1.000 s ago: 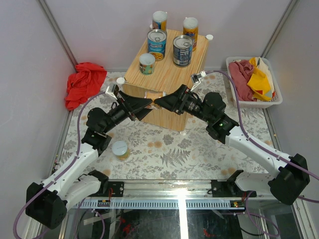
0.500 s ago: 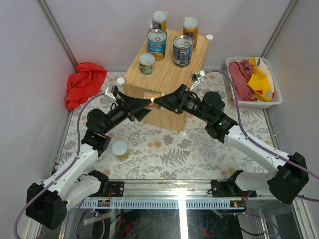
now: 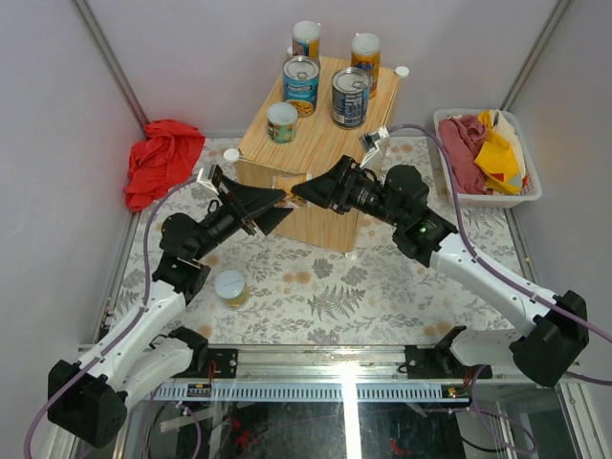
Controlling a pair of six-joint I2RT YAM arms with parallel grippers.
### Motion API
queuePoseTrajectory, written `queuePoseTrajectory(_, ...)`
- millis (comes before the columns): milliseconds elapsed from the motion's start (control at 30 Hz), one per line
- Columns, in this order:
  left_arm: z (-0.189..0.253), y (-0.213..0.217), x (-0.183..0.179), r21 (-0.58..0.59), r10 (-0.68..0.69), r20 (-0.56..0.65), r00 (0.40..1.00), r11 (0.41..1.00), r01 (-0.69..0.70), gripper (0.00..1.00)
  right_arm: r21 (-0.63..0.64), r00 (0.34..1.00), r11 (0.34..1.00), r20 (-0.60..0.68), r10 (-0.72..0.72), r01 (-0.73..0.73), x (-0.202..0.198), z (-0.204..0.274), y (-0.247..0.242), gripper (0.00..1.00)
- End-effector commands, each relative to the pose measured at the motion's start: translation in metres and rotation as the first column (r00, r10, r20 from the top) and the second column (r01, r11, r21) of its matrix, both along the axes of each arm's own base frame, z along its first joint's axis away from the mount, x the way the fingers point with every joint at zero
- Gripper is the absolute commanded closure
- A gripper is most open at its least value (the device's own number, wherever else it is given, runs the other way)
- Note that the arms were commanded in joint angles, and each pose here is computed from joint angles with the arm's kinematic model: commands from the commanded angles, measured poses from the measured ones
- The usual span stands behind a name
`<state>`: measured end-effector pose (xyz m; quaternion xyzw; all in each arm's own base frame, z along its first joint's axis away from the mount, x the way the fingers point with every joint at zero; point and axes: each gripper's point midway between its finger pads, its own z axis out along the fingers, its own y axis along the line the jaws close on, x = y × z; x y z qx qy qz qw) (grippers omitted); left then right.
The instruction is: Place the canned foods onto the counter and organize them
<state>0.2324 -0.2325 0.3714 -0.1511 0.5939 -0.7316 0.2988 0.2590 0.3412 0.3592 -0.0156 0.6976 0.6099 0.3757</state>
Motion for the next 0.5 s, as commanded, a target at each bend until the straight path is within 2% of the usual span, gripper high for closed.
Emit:
queuePoseTrajectory(0,0.016,0.004,-0.007,-0.011,0.022,0.067,0.998,1.0,-0.021,0.12,0.032,0.988,0.999,0.149,-0.024,0.019,0.0,0.054,-0.007,0.77)
queuePoseTrajectory(233,0.012,0.009,-0.002,0.001,0.069,0.05,0.996,0.998,-0.069,0.06,-0.044,0.982,0.997,0.184,-0.051,0.06,0.003,0.063,-0.014,0.79)
queuePoseTrajectory(467,0.006,0.019,0.001,0.041,0.138,0.037,0.99,0.989,-0.139,0.05,-0.179,0.959,0.974,0.269,-0.09,0.141,0.013,0.081,-0.026,0.79)
